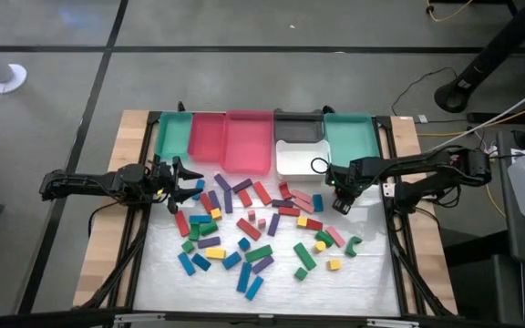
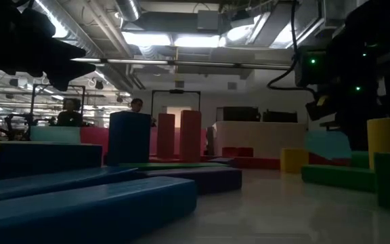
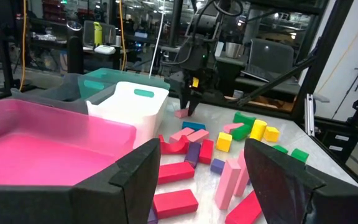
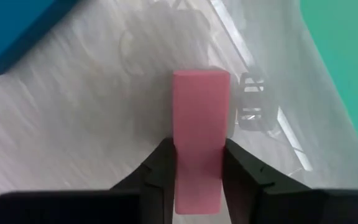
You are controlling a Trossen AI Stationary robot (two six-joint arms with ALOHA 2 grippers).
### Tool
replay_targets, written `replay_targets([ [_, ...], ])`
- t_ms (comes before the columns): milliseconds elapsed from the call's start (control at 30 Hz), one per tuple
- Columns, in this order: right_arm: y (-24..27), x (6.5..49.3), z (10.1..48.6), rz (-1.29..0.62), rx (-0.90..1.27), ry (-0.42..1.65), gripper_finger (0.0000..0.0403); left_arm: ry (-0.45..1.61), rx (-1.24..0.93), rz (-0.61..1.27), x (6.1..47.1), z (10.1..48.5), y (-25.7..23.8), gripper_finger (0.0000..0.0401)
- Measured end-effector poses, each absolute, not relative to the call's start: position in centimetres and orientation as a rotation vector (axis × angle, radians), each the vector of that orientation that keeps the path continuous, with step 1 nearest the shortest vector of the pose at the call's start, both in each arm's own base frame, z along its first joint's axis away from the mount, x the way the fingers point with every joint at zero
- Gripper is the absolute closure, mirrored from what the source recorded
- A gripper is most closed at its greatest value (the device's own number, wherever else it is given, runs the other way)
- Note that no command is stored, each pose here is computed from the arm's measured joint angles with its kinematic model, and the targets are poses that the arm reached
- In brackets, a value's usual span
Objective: Sort blocks
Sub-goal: Put the pink block into the right green bin
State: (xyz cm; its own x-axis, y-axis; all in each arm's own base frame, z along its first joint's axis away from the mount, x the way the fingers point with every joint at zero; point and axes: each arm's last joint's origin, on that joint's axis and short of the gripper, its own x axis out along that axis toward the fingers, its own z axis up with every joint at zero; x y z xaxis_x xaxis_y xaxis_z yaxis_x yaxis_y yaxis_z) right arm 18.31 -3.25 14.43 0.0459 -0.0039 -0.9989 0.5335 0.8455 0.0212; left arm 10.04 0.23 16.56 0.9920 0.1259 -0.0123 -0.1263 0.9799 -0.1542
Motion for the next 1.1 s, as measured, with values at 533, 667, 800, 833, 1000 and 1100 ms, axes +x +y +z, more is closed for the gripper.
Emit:
replay_targets([
  [533,-3.7,21.1,22.9,-0.326,0.349,1.494,0.03,0.002,-0.156,0.127,10.0,16.6,0.2,0.018],
  [667,-4.0,21.1,24.7,-0.376,0.234,1.507,0.0297,0.002,-0.156,0.127,10.0,16.6,0.2,0.018],
  [800,-4.5,20.8,25.4,-0.496,0.065,1.532,0.0283,-0.009,-0.202,0.127,10.0,16.7,0.2,0.018],
  [833,-4.6,20.8,25.5,-0.518,0.018,1.532,0.0281,-0.015,-0.214,0.126,10.0,16.7,0.2,0.018],
  [1000,-4.9,20.7,25.6,-0.475,-0.189,1.57,0.0279,-0.037,-0.287,0.123,10.0,16.9,0.2,0.018],
  [1100,-5.0,20.7,25.6,-0.427,-0.275,1.592,0.0278,-0.041,-0.295,0.123,10.0,16.9,0.2,0.018],
])
